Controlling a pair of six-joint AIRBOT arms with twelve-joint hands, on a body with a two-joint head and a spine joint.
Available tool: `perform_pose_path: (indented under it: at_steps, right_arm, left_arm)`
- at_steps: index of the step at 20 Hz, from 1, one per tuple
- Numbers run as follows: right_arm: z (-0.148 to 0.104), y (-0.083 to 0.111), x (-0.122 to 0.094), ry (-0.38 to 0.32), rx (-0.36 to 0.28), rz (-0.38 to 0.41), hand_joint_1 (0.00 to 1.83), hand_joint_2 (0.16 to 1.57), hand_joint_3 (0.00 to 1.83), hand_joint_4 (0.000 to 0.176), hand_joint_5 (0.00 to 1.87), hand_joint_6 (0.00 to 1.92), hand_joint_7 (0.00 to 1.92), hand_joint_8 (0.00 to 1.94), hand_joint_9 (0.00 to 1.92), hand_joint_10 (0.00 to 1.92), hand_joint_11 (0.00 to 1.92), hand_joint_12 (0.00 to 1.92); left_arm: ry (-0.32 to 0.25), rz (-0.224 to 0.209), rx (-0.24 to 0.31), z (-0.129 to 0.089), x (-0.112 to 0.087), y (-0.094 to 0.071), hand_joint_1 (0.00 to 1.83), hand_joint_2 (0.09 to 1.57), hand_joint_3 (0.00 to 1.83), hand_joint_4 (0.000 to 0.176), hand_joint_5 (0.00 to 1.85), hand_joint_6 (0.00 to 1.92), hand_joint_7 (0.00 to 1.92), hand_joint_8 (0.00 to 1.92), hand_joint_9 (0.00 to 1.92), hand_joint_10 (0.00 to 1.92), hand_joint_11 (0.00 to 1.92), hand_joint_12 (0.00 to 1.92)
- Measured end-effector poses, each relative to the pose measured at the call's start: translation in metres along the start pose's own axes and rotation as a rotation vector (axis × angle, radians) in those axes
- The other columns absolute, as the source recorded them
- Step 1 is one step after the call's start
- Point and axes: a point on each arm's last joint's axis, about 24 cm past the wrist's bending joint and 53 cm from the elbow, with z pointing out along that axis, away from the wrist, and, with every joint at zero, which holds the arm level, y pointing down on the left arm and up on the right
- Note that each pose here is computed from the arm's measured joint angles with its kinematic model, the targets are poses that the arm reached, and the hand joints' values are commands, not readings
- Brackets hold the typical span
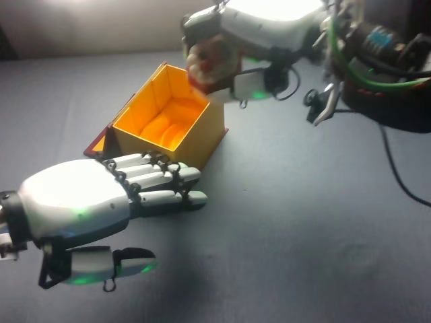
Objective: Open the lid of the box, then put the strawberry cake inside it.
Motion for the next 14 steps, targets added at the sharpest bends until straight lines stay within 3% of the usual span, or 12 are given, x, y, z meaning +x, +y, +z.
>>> perform_pose_path:
  at_steps: [2,3,4,5,7,8,9,10,11,12,13,14]
  right_arm:
    - [0.007,0.004,0.012,0.021,-0.002,0.008,1.2,1.24,0.0,0.0,0.72,1.33,0.77,1.42,0.99,1.76,1.05,1.92]
    - [0.01,0.005,0.016,0.026,-0.001,0.011,1.19,1.28,0.0,0.0,0.68,1.2,0.72,1.66,0.79,1.82,0.88,1.92]
    - [0.013,0.005,0.019,0.034,0.002,0.009,1.2,1.27,0.0,0.0,0.69,1.2,0.75,1.62,0.7,1.61,0.64,1.9]
    - [0.017,0.004,0.024,0.047,0.011,0.01,1.18,1.3,0.0,0.0,0.61,1.26,0.72,1.68,0.78,1.71,0.79,1.92]
    - [0.023,0.006,0.036,0.069,0.017,0.016,1.19,1.26,0.0,0.0,0.63,1.31,0.83,1.45,0.8,1.29,0.53,1.77]
    - [0.025,0.006,0.04,0.08,0.022,0.013,1.17,1.27,0.0,0.0,0.61,1.35,0.79,1.5,0.78,1.26,0.55,1.75]
    - [0.028,0.005,0.045,0.09,0.027,0.012,1.16,1.29,0.0,0.0,0.62,1.35,0.75,1.57,0.67,1.39,0.33,1.86]
    - [0.029,0.005,0.045,0.093,0.03,0.012,1.29,1.27,0.0,0.0,0.63,1.35,0.73,1.48,0.62,1.6,0.07,1.73]
    - [0.031,0.005,0.045,0.094,0.034,0.012,1.31,1.27,0.0,0.0,0.62,1.37,0.7,1.47,0.64,1.64,0.19,1.81]
    - [0.032,0.005,0.044,0.097,0.035,0.006,1.33,1.24,0.0,0.0,0.67,1.31,0.74,1.36,0.76,1.5,0.41,1.66]
    - [0.032,0.006,0.044,0.1,0.035,-0.001,1.33,1.23,0.0,0.0,0.69,1.35,0.72,1.36,0.75,1.5,0.42,1.6]
    - [0.033,0.006,0.046,0.106,0.037,-0.008,1.15,1.29,0.01,0.0,0.64,1.42,0.67,1.56,0.65,1.46,0.48,1.69]
  left_arm:
    - [0.018,0.002,0.019,0.004,0.006,-0.005,0.41,1.45,0.0,0.006,0.19,0.0,0.08,0.01,0.08,0.01,0.0,0.39]
    - [0.021,0.0,0.02,0.004,0.007,-0.005,0.43,1.44,0.0,0.0,0.22,0.01,0.16,0.03,0.11,0.02,0.0,0.4]
    - [0.022,-0.004,0.02,0.004,0.008,-0.005,0.45,1.44,0.0,0.0,0.22,0.01,0.18,0.03,0.12,0.02,0.0,0.4]
    - [0.023,-0.009,0.018,0.004,0.007,-0.005,0.45,1.44,0.0,0.0,0.21,0.0,0.14,0.01,0.1,0.01,0.0,0.32]
    - [0.028,-0.013,0.016,0.004,0.008,-0.003,0.38,1.47,0.0,0.0,0.19,0.0,0.14,0.0,0.11,0.01,0.0,0.31]
    - [0.033,-0.009,0.017,0.004,0.009,-0.004,0.34,1.48,0.01,0.0,0.16,0.0,0.1,0.0,0.09,0.01,0.0,0.31]
    - [0.035,-0.012,0.016,0.005,0.01,-0.003,0.36,1.48,0.0,0.0,0.18,0.01,0.18,0.02,0.13,0.02,0.0,0.39]
    - [0.039,-0.017,0.021,0.006,0.012,-0.005,0.38,1.47,0.0,0.0,0.19,0.01,0.22,0.03,0.15,0.03,0.0,0.4]
    - [0.043,-0.018,0.026,0.008,0.013,-0.005,0.38,1.47,0.0,0.0,0.2,0.01,0.24,0.03,0.15,0.03,0.0,0.41]
    - [0.048,-0.023,0.029,0.01,0.015,-0.007,0.4,1.47,0.0,0.0,0.22,0.02,0.21,0.01,0.14,0.02,0.0,0.4]
    - [0.05,-0.02,0.033,0.011,0.015,-0.008,0.43,1.46,0.0,0.0,0.23,0.02,0.2,0.01,0.14,0.02,0.0,0.41]
    - [0.053,-0.019,0.035,0.011,0.016,-0.008,0.45,1.45,0.0,0.0,0.27,0.02,0.24,0.01,0.17,0.03,0.0,0.44]
